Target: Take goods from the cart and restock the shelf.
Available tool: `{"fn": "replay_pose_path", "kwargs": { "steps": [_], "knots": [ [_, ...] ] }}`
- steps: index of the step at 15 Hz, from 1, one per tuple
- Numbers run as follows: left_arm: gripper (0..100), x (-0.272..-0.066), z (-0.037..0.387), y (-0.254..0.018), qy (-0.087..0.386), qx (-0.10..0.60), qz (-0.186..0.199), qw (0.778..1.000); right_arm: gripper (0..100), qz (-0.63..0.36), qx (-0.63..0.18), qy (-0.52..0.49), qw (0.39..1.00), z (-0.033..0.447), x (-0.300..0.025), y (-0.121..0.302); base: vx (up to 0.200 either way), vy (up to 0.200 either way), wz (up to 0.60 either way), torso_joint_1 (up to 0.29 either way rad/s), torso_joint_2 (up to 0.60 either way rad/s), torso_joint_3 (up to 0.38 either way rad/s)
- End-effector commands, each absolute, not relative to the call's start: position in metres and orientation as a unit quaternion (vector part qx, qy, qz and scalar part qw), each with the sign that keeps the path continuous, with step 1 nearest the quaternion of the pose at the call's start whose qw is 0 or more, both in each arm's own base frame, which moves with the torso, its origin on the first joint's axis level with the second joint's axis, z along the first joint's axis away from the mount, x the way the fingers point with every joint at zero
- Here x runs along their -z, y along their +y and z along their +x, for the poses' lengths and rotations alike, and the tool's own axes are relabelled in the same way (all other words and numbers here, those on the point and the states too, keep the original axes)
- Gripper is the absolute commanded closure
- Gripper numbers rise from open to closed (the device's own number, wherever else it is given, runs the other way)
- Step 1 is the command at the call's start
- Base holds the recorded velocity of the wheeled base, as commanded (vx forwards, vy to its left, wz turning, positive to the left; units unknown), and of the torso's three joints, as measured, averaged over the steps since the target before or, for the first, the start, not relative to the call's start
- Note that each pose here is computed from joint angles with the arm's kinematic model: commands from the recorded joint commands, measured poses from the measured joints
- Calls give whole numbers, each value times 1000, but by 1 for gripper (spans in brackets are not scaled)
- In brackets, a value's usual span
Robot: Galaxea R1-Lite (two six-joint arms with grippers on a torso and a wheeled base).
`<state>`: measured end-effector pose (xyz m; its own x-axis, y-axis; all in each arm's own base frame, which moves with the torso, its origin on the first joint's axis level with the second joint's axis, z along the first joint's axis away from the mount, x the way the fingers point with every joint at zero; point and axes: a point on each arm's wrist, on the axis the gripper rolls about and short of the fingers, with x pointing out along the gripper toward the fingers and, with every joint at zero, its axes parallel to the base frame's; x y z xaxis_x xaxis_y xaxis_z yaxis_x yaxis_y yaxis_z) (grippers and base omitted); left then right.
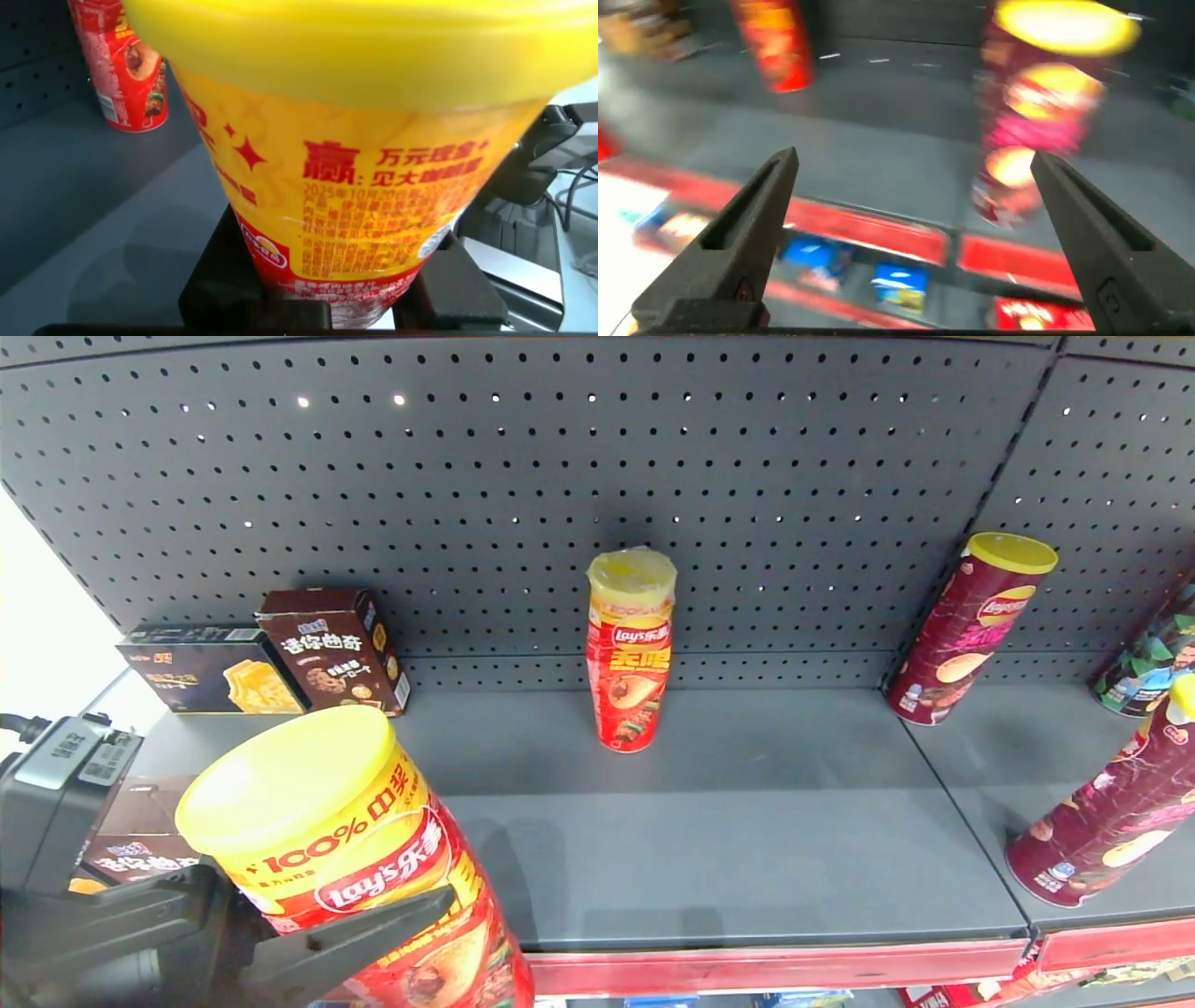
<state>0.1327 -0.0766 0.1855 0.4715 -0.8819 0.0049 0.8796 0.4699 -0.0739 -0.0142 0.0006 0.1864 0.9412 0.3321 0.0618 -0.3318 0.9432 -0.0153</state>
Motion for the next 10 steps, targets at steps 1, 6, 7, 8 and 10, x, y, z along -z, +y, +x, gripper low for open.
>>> {"fn": "replay_pose_path", "kwargs": {
  "steps": [1, 6, 7, 8, 10],
  "knots": [
    [100, -184, 132, -76, 19, 514, -33, 857, 0, -24, -266, 21, 964, 18, -211, 11, 0, 0, 0, 0, 0, 0],
    [100, -182, 132, -76, 23, 514, -34, 857, 0, -75, -389, 76, 915, 63, -217, 46, 0, 0, 0, 0, 0, 0],
    [100, -182, 132, -76, 23, 514, -34, 857, 0, -79, -403, 91, 907, 73, -219, 56, 0, 0, 0, 0, 0, 0],
    [100, -183, 132, -76, 22, 514, -34, 857, 0, -81, -416, 97, 901, 88, -225, 69, 0, 0, 0, 0, 0, 0],
    [100, -184, 133, -76, 19, 514, -33, 857, 0, -82, -417, 99, 900, 110, -230, 86, 0, 0, 0, 0, 0, 0]
  ]
}}
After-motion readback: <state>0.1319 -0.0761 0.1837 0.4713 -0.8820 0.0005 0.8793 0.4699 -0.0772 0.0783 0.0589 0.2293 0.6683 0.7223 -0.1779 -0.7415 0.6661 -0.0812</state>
